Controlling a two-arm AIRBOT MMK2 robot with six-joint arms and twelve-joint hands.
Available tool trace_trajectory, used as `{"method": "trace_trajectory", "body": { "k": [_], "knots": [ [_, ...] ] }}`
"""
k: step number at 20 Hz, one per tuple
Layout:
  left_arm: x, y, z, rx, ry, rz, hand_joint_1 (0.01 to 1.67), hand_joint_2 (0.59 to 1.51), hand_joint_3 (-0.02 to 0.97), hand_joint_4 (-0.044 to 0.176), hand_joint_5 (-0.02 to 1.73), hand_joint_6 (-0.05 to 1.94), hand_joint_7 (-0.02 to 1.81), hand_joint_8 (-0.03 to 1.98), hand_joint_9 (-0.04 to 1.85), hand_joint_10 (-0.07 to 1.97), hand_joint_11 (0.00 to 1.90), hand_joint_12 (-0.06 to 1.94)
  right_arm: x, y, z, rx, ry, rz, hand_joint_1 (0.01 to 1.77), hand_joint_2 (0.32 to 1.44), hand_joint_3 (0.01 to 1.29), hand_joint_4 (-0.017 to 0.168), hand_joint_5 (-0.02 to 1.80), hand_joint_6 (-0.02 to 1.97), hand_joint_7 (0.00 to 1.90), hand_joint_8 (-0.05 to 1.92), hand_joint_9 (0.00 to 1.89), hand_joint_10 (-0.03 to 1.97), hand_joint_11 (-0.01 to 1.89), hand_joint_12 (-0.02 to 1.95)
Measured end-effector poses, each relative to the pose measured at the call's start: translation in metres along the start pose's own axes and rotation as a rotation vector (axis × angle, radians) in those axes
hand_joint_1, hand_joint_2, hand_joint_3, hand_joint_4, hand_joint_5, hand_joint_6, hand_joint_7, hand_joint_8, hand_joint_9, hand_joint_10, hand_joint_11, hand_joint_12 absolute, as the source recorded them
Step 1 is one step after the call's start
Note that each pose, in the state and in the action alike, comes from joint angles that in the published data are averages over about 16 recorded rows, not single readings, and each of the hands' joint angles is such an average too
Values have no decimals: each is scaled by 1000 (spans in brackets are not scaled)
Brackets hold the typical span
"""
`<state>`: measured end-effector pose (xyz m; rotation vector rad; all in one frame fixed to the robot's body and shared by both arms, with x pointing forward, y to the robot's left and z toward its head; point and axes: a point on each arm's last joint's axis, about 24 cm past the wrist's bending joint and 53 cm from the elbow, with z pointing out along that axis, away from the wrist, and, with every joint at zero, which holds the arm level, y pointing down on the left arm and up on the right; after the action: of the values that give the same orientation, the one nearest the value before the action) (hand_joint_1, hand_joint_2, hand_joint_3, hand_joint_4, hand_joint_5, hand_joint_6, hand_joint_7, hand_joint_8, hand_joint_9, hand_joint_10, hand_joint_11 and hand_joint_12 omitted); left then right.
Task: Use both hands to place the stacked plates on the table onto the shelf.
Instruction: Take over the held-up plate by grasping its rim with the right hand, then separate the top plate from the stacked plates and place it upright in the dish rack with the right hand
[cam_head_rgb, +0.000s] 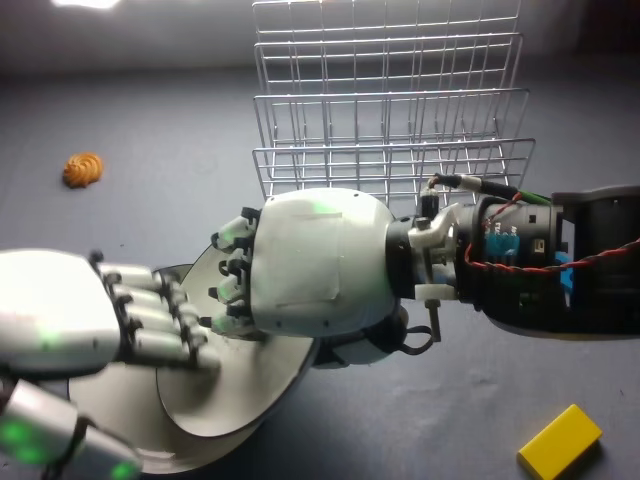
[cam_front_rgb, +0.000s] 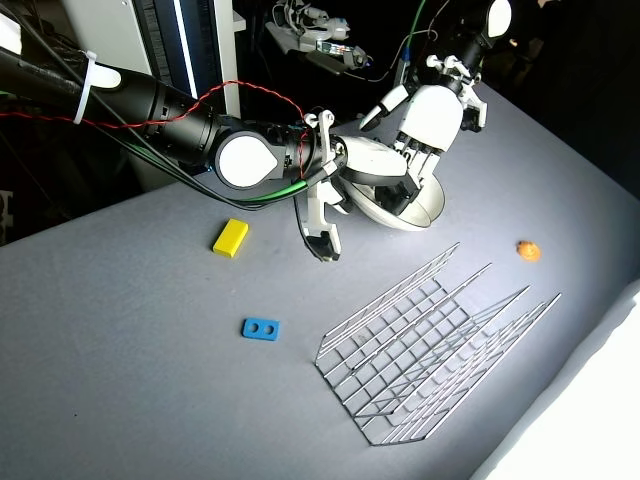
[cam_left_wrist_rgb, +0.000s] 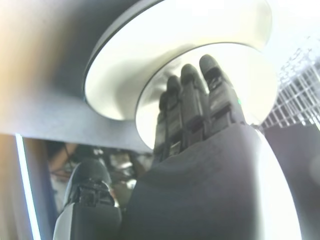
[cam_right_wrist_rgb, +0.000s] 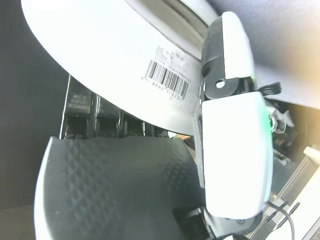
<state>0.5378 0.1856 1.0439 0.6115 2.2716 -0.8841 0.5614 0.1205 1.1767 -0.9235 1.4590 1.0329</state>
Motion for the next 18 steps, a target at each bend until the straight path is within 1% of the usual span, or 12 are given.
{"method": "trace_trajectory", "body": {
  "k": [2, 5, 9, 13, 15, 18],
  "knots": [
    [-15, 9, -6, -18, -32, 16, 16, 1172, 18, -1, 210, 4, 225, -5, 205, 11, 19, 424, -5, 2, -1, -3, -9, 5, 1066, 1027, 11, 4, 678, 970, 777, 964, 774, 864, 544, 1542],
    [-41, 23, -19, -48, -86, 50, 16, 1168, 18, 2, 206, 11, 211, -3, 191, 12, 19, 396, -14, 3, -4, -3, -26, 17, 1079, 1027, 11, 10, 691, 1140, 801, 1112, 787, 909, 557, 1553],
    [-78, 41, -40, -88, -163, 110, 16, 1161, 18, 5, 197, 16, 204, -3, 181, 12, 20, 389, -30, 3, -10, 3, -56, 42, 1102, 1039, 11, 18, 720, 1273, 833, 1189, 788, 906, 551, 1532],
    [-108, 53, -62, -115, -223, 178, 15, 1151, 18, 6, 189, 15, 198, -3, 173, 12, 20, 365, -50, 1, -19, 12, -94, 82, 1123, 1053, 12, 21, 752, 1307, 855, 1174, 791, 876, 555, 1507],
    [-118, 57, -71, -123, -239, 217, 15, 1147, 17, 6, 186, 14, 196, -3, 169, 12, 19, 360, -62, -2, -24, 18, -117, 110, 1131, 1060, 11, 23, 769, 1303, 863, 1168, 795, 863, 560, 1496],
    [-128, 61, -82, -130, -250, 271, 15, 1142, 18, 7, 182, 13, 195, -3, 166, 12, 19, 351, -82, -8, -32, 29, -155, 156, 1139, 1069, 11, 25, 789, 1294, 866, 1165, 799, 844, 559, 1483]
  ]
}}
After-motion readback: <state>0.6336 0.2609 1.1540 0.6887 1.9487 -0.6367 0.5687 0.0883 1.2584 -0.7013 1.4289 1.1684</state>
